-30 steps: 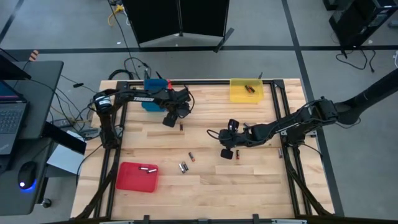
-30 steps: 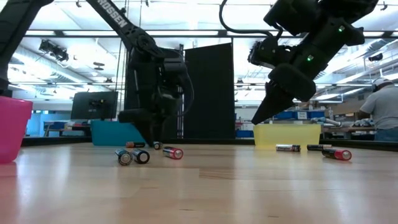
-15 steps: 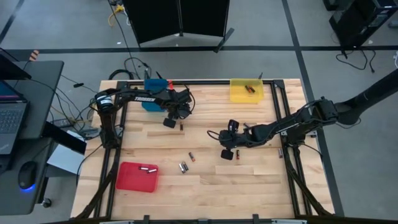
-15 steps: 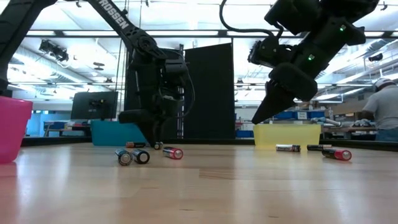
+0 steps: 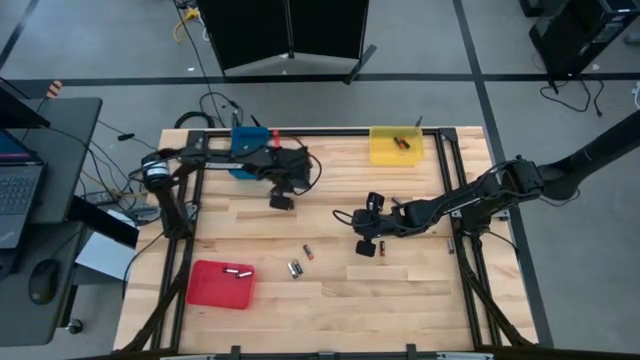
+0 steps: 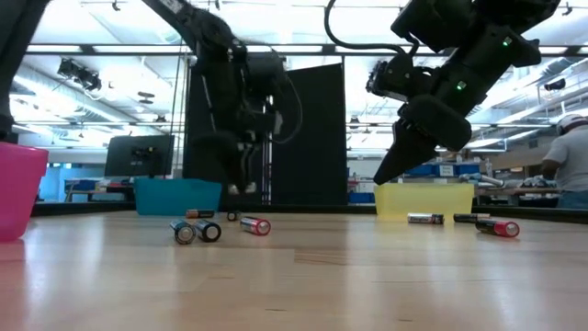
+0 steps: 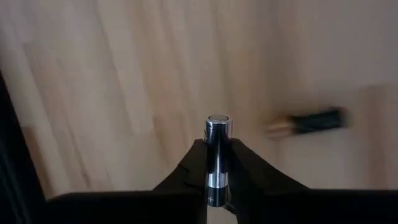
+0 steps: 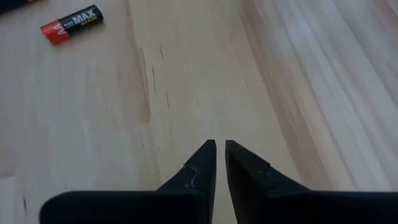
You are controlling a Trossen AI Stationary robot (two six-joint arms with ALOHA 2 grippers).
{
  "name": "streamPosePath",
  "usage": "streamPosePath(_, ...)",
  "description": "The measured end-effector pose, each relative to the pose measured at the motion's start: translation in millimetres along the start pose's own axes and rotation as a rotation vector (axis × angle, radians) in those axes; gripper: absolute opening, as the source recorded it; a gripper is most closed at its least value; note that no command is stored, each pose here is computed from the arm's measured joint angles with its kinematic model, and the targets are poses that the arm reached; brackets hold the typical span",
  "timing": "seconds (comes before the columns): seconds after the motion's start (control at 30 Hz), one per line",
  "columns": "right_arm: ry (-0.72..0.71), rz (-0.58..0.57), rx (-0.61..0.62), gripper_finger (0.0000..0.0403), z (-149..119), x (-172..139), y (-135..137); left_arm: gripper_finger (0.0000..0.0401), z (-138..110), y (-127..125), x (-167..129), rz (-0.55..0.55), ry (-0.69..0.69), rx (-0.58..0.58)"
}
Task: Sort batteries
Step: Put the silver battery into the red bin
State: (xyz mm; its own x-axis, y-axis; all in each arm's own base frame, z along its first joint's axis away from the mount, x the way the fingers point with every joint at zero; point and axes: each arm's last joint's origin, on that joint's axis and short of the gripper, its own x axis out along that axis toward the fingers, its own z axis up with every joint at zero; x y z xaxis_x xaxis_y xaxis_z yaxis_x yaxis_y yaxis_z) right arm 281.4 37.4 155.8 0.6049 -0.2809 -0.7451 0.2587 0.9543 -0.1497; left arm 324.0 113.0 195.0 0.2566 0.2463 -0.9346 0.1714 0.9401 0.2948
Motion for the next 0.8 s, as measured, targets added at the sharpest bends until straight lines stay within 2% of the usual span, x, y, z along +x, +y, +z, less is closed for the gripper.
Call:
streamPosePath(0.13,0.0,0.0,-0.01,0.0034,0.0,0.0,0.0,0.0042,7.3,-20.3,-43.3,0.018,-0.083,-0.032)
streamPosePath(0.37,-0.002,0.0,-0.009,0.0021,0.2,-0.1,0.0,0.0042,-2.5,-72.0,-104.5,-0.059,-0.095,-0.098)
streamPosePath(0.57,-0.005,0.001,-0.007,0.002,0.5,0.0,0.1,0.0042,-19.3,-116.9,-137.2,-0.125,-0.013,-0.186)
streamPosePath(0.8,-0.007,0.001,-0.003,0.002,0.7,0.0,0.2,0.0042,-32.8,-168.0,-155.8,-0.175,0.088,-0.247)
